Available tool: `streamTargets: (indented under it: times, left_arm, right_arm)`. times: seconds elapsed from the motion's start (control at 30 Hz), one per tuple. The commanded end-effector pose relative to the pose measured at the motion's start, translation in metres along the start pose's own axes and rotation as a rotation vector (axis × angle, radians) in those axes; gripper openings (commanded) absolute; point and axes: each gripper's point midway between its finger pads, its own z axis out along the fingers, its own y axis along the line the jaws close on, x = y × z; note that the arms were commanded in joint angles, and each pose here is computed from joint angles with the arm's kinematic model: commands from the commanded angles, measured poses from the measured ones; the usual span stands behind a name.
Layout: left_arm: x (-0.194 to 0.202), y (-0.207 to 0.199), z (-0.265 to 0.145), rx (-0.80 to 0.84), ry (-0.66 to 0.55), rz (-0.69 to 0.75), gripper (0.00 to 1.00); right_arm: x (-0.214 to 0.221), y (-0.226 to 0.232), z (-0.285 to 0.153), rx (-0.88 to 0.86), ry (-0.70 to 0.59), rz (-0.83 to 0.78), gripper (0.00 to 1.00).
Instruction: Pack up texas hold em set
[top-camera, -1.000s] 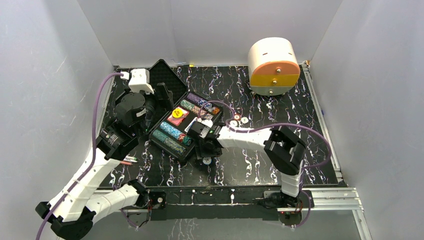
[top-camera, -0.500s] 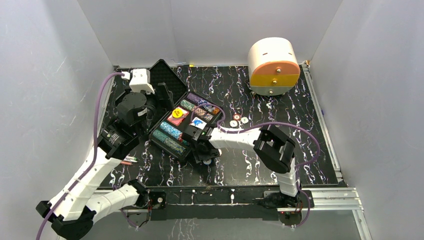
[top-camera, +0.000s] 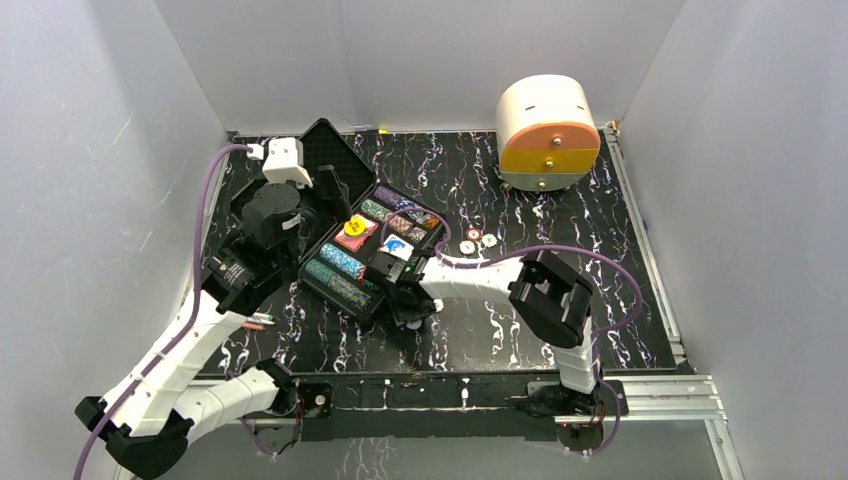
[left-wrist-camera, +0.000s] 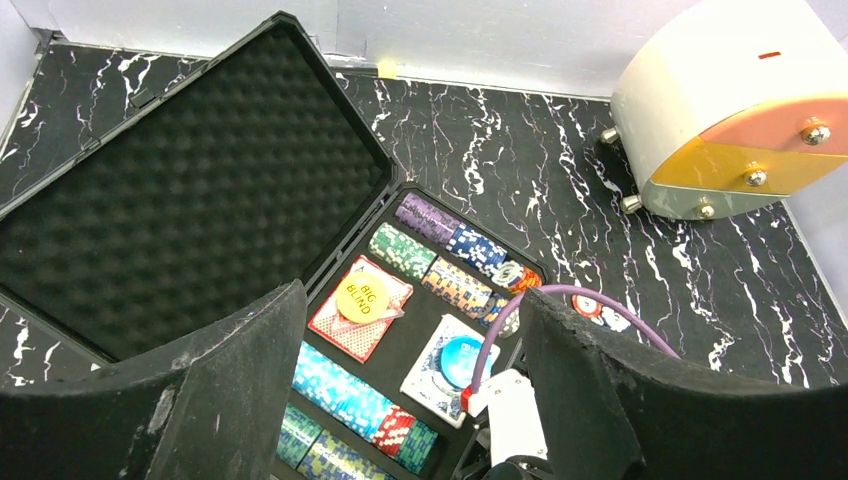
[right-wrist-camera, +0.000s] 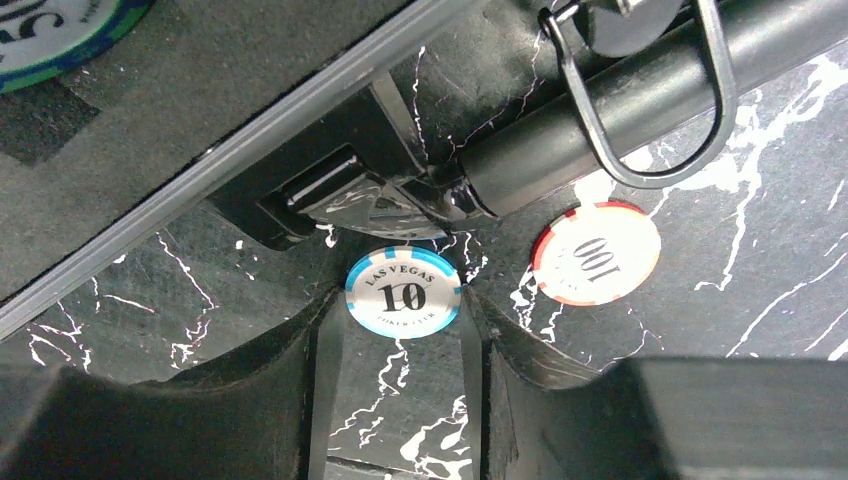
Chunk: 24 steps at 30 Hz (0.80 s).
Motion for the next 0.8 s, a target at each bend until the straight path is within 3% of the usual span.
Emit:
streamTargets:
  times: [0.0, 0.27, 0.4, 0.5, 0.77]
  left_arm:
    - [0.004, 0.001, -0.001, -0.007, 0.01, -0.024, 0.77]
    - [0.069, -0.017, -0.006, 0.105, 0.198, -0.109, 0.77]
    - [0.098, -0.055, -0.015, 0.331, 0.321, -0.095, 0.84]
    - [0.116, -0.069, -0.016, 0.404, 0.395, -0.089, 0.87]
    - [0.149, -0.063, -0.009, 0.368, 0.45, -0.109, 0.87]
  right_arm:
    - [0.002, -0.009, 0.013, 0.036, -0.04, 0.012, 0.49]
    - [-0.013, -0.023, -0.026, 0.021, -0.174, 0.099, 0.49]
    - [-0.019, -0.034, -0.047, 0.03, -0.232, 0.164, 0.49]
    - [-0.023, -0.042, -0.054, 0.036, -0.263, 0.228, 0.49]
    - [-0.036, -0.068, -0.065, -0.049, -0.298, 0.448, 0.49]
